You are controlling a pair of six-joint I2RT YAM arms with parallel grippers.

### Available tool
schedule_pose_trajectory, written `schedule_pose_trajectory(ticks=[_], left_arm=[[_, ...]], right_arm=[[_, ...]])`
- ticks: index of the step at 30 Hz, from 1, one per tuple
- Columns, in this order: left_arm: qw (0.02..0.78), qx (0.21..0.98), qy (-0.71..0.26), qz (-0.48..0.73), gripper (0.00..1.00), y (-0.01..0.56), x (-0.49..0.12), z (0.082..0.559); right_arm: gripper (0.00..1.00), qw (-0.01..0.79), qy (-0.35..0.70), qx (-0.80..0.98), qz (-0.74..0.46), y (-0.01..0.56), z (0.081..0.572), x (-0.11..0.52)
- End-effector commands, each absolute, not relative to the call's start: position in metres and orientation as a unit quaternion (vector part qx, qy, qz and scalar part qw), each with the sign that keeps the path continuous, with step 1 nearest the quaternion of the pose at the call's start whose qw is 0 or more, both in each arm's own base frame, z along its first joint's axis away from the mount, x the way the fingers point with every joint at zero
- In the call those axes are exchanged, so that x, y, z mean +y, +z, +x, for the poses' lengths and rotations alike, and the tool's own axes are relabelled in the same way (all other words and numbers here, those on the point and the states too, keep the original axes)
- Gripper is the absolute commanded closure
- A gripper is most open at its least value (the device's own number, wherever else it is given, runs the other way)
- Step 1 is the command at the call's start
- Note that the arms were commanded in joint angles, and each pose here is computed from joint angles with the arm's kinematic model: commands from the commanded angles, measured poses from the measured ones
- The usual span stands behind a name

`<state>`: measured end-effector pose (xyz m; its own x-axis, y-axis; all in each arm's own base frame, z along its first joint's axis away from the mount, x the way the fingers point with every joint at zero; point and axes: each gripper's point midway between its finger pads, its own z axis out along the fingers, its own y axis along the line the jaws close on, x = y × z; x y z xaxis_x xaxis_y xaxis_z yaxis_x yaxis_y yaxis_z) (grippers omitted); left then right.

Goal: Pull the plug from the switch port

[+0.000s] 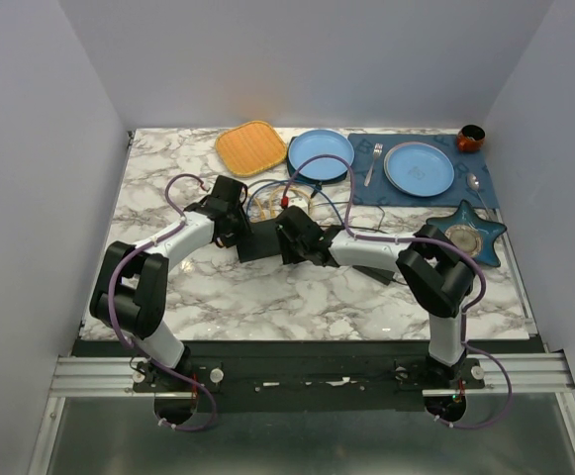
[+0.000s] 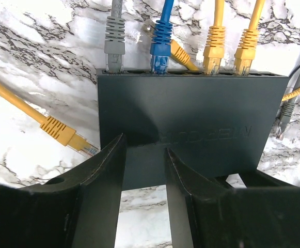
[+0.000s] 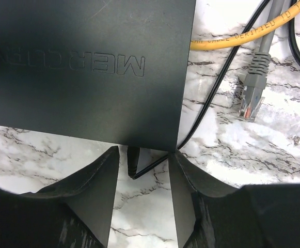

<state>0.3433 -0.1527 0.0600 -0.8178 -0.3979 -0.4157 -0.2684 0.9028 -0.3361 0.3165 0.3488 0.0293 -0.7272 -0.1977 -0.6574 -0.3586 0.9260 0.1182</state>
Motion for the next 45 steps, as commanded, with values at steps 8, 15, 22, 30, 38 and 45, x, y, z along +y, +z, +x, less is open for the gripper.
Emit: schedule_pose_trajectory(ticks=[8, 15, 22, 30, 38, 45], left_arm=[[0.222, 0.951, -0.130, -0.171, 0.53, 0.050, -0.152, 0.331], [0.226, 0.949, -0.133, -0.173, 0.53, 0.053, -0.151, 0.329], [0.240, 0.931, -0.210, -0.178, 0.52, 0.069, -0.172, 0.312], [0.250, 0.922, -0.253, -0.152, 0.53, 0.071, -0.208, 0.293], [0.235, 0.929, -0.228, -0.170, 0.59, 0.047, -0.209, 0.300], [0.225, 0.932, -0.219, -0.181, 0.62, 0.035, -0.210, 0.305]], right_arm=[[0.63, 0.358, 0.112, 0.916, -0.143, 0.034, 0.331, 0.358], [0.89, 0.355, 0.115, 0.916, -0.147, 0.033, 0.330, 0.360], [0.99, 0.353, 0.122, 0.916, -0.147, 0.038, 0.323, 0.356], [0.99, 0.349, 0.127, 0.915, -0.157, 0.043, 0.319, 0.354], [0.99, 0.338, 0.136, 0.915, -0.175, 0.045, 0.312, 0.355], [0.99, 0.321, 0.139, 0.918, -0.186, 0.037, 0.302, 0.351]])
